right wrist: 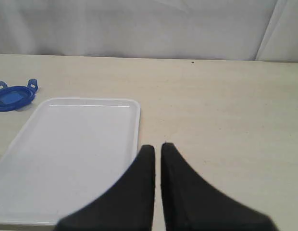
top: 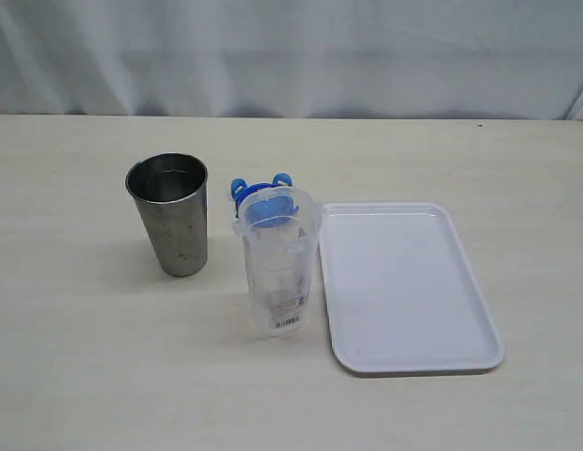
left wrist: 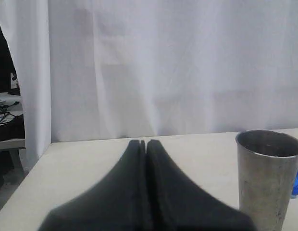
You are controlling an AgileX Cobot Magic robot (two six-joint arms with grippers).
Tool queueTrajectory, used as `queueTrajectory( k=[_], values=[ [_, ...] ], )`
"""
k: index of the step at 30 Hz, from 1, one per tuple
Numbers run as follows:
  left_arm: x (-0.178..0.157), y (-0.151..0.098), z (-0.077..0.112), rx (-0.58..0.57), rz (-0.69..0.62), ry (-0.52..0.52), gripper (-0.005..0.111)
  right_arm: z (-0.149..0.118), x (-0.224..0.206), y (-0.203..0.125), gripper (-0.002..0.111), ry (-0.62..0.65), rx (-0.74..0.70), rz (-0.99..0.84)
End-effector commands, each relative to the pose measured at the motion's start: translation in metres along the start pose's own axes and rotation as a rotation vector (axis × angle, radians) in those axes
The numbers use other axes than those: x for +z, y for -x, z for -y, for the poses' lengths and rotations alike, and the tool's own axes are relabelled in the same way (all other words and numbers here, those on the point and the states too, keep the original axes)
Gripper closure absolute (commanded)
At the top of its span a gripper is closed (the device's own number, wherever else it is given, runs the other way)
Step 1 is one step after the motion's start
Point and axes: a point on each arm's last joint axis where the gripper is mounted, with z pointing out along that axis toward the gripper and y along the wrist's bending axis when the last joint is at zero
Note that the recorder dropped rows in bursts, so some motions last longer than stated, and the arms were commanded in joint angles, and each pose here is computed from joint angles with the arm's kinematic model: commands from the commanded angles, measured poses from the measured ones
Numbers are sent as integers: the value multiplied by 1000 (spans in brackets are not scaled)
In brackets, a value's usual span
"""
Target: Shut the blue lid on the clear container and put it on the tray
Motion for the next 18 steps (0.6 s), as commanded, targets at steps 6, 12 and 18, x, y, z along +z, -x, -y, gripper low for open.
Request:
queueTrajectory(
  k=[6, 12, 18],
  values=[
    [-1, 7, -2, -5, 87, 20, 107, 0, 0, -1, 104, -5, -5, 0],
    [-3, 21, -5, -40, 237, 47, 107, 0, 0, -1, 104, -5, -5, 0],
    [-12, 43, -9, -310, 515, 21, 107, 0, 0, -1, 104, -5, -5, 0]
  ],
)
